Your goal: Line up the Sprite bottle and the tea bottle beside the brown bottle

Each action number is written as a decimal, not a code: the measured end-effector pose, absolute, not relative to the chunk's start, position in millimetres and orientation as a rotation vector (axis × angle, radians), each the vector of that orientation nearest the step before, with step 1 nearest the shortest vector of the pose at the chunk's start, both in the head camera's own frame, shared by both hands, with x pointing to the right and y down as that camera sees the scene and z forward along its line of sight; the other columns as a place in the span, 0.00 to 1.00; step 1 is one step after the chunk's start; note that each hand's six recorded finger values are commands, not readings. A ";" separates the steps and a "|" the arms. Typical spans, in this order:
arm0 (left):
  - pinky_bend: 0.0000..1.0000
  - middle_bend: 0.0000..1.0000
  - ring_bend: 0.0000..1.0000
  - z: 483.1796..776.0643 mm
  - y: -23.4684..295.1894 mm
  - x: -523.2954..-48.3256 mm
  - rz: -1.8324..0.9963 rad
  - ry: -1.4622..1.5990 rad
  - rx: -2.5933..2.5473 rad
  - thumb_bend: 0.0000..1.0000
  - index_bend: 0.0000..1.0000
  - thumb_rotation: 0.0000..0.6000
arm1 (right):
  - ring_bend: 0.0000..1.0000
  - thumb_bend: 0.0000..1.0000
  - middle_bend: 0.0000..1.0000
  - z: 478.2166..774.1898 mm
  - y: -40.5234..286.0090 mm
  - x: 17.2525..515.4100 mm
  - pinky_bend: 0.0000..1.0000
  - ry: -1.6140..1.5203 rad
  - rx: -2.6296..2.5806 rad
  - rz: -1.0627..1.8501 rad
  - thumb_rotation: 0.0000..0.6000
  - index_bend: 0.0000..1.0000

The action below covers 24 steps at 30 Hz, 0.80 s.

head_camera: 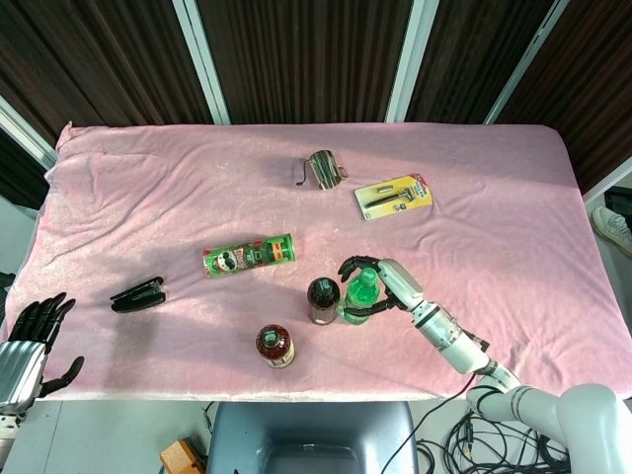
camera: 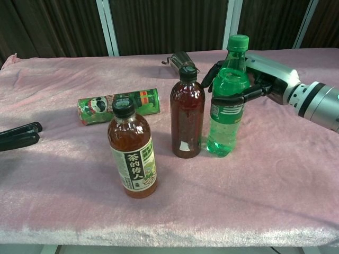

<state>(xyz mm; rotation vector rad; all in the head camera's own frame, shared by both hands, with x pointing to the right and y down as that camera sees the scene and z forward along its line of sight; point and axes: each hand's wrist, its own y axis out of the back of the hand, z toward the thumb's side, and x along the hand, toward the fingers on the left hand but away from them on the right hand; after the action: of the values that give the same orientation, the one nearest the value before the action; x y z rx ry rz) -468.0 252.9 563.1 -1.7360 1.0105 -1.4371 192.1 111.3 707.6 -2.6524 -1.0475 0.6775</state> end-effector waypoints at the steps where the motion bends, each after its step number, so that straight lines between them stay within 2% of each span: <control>1: 0.00 0.00 0.00 563.2 252.9 -468.0 -1.437 1.010 -1.736 0.33 0.00 1.00 | 0.37 0.23 0.45 707.3 111.5 192.2 0.60 -1.045 -2.653 0.677 1.00 0.55; 5: 0.00 0.00 0.00 563.2 252.8 -467.9 -1.437 1.010 -1.736 0.33 0.00 1.00 | 0.34 0.22 0.39 704.8 112.1 193.6 0.60 -1.037 -2.650 0.669 1.00 0.42; 8: 0.00 0.00 0.00 563.0 252.8 -468.1 -1.437 1.011 -1.736 0.33 0.00 1.00 | 0.28 0.21 0.32 701.2 112.1 195.5 0.59 -1.037 -2.645 0.656 1.00 0.25; 10: 0.00 0.00 0.00 562.9 252.8 -468.1 -1.436 1.011 -1.736 0.33 0.00 1.00 | 0.23 0.19 0.25 699.1 112.3 197.2 0.55 -1.038 -2.644 0.651 1.00 0.13; 13: 0.00 0.00 0.00 562.4 252.9 -468.0 -1.433 1.012 -1.737 0.33 0.00 1.00 | 0.17 0.18 0.18 695.3 113.1 200.7 0.49 -1.033 -2.637 0.649 1.00 0.02; 18: 0.00 0.00 0.00 560.9 252.7 -467.7 -1.422 1.018 -1.741 0.33 0.00 1.00 | 0.09 0.14 0.10 686.4 116.7 209.4 0.38 -1.004 -2.603 0.658 1.00 0.00; 24: 0.00 0.00 0.00 558.3 252.1 -458.1 -1.333 1.031 -1.815 0.33 0.00 1.00 | 0.02 0.13 0.02 664.4 123.2 233.8 0.33 -0.954 -2.507 0.676 1.00 0.00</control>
<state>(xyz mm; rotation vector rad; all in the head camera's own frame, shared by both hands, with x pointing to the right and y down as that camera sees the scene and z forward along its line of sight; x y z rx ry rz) -458.1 252.1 558.3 -1.8147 1.0307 -1.3326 233.8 123.2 664.4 -2.5069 -0.9542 0.6763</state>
